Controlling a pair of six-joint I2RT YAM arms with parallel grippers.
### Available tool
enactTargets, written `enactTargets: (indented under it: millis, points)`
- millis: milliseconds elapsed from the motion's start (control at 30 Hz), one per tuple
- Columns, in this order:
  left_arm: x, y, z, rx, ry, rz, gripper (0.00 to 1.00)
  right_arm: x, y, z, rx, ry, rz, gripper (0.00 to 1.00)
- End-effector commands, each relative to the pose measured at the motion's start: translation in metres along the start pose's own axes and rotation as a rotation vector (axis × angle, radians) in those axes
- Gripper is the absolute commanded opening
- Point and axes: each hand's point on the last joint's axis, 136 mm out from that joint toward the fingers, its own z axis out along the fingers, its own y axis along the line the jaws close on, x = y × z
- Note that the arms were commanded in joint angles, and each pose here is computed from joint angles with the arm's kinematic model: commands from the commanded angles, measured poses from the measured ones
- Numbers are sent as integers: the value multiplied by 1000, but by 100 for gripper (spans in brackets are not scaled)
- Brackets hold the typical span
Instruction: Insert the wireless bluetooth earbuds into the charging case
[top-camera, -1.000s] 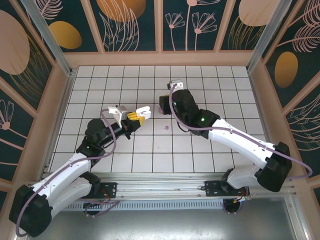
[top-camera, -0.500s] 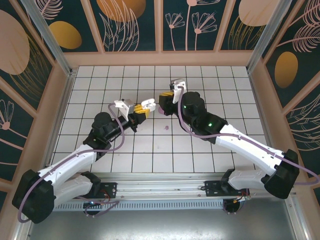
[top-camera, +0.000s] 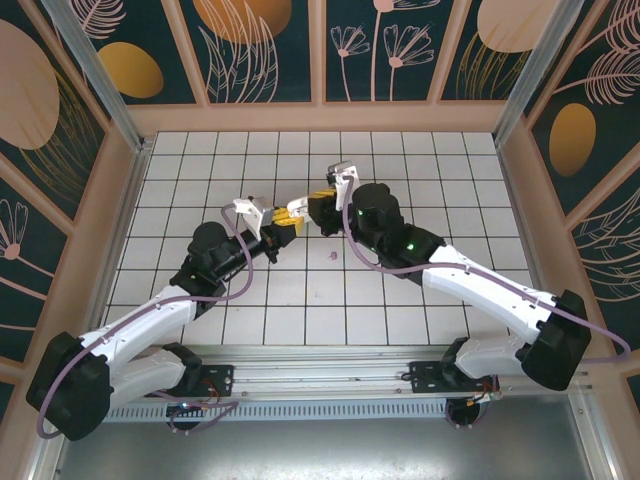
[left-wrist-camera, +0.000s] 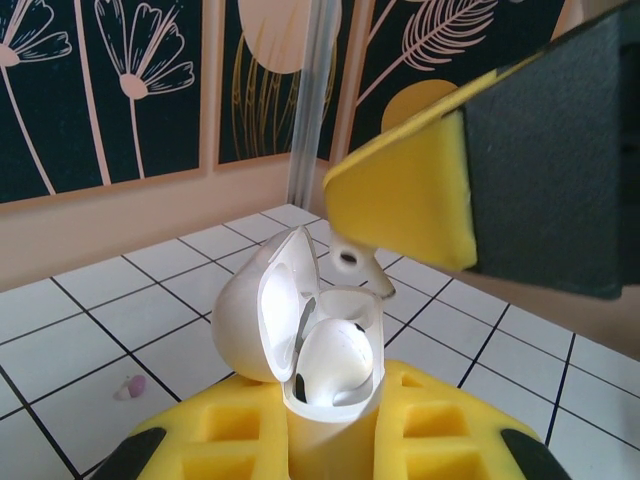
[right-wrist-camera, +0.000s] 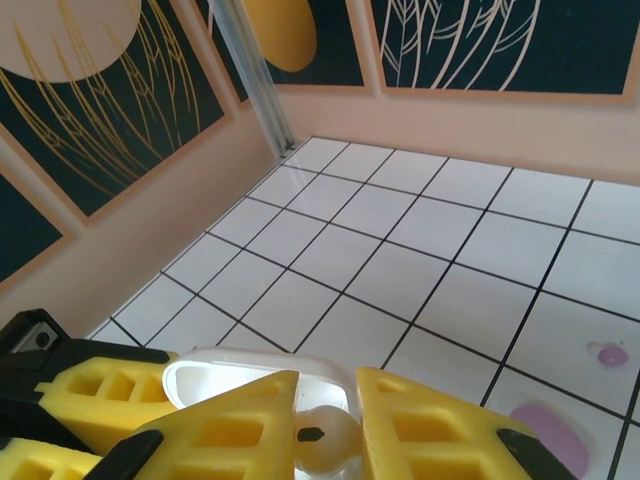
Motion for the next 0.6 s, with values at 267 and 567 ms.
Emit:
enactTargets:
  millis: [267,567]
  points:
    - [-25,-9,-1,31,-69,23,0,-19,13,-1,-51,-48,14,20]
    - [-25,-10,-1,32,-66,8,0,-32,11,-7,-38,-100,26,20]
